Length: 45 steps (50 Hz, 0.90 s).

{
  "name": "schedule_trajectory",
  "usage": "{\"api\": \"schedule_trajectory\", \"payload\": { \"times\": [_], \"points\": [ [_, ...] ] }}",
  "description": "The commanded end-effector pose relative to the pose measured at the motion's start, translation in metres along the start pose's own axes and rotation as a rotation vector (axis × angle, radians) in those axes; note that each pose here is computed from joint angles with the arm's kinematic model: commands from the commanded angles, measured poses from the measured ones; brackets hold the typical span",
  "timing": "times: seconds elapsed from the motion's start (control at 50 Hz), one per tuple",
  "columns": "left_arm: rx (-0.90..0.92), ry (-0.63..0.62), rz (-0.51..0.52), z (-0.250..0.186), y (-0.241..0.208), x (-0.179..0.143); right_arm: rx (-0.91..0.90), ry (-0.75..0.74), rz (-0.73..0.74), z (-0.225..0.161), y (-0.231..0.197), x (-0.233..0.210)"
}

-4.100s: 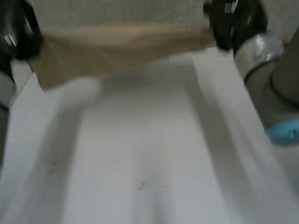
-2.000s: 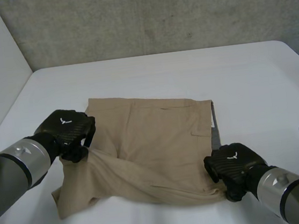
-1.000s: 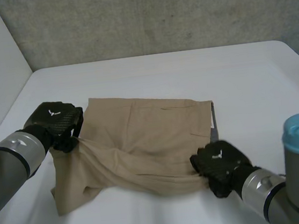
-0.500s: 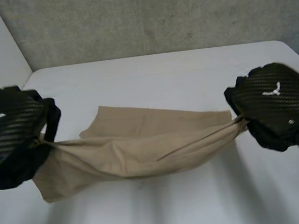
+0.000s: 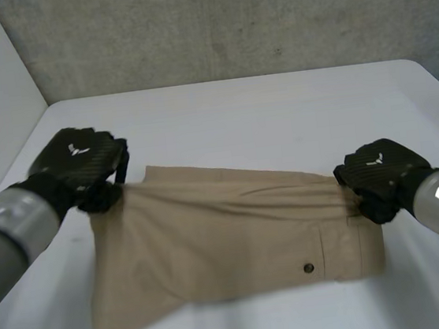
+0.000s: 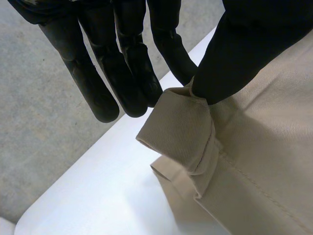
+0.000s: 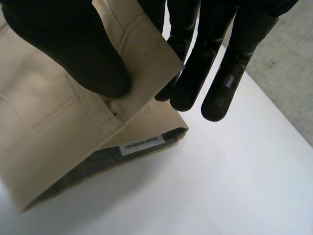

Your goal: Fold the shorts.

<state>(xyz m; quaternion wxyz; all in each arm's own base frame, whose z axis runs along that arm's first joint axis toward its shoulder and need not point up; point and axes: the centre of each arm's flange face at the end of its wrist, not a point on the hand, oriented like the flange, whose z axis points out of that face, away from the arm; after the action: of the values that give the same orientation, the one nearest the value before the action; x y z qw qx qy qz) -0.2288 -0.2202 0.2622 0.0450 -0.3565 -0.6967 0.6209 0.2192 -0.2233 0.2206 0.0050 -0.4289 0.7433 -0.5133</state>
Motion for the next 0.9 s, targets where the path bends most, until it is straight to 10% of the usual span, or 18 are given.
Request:
{"api": "schedule_trajectory", "payload": {
  "times": [0.02, 0.4, 0.9],
  "points": [
    [0.022, -0.032, 0.027, 0.093, 0.019, 0.002, 0.0, 0.03, 0.014, 0.059, 0.003, 0.017],
    [0.309, -0.2, 0.28, 0.213, 0.05, 0.001, 0.115, 0.317, -0.045, 0.142, -0.008, 0.028],
    [0.353, -0.144, 0.281, 0.131, 0.017, 0.019, 0.259, 0.355, 0.044, 0.082, -0.053, 0.042]
  ]
}}
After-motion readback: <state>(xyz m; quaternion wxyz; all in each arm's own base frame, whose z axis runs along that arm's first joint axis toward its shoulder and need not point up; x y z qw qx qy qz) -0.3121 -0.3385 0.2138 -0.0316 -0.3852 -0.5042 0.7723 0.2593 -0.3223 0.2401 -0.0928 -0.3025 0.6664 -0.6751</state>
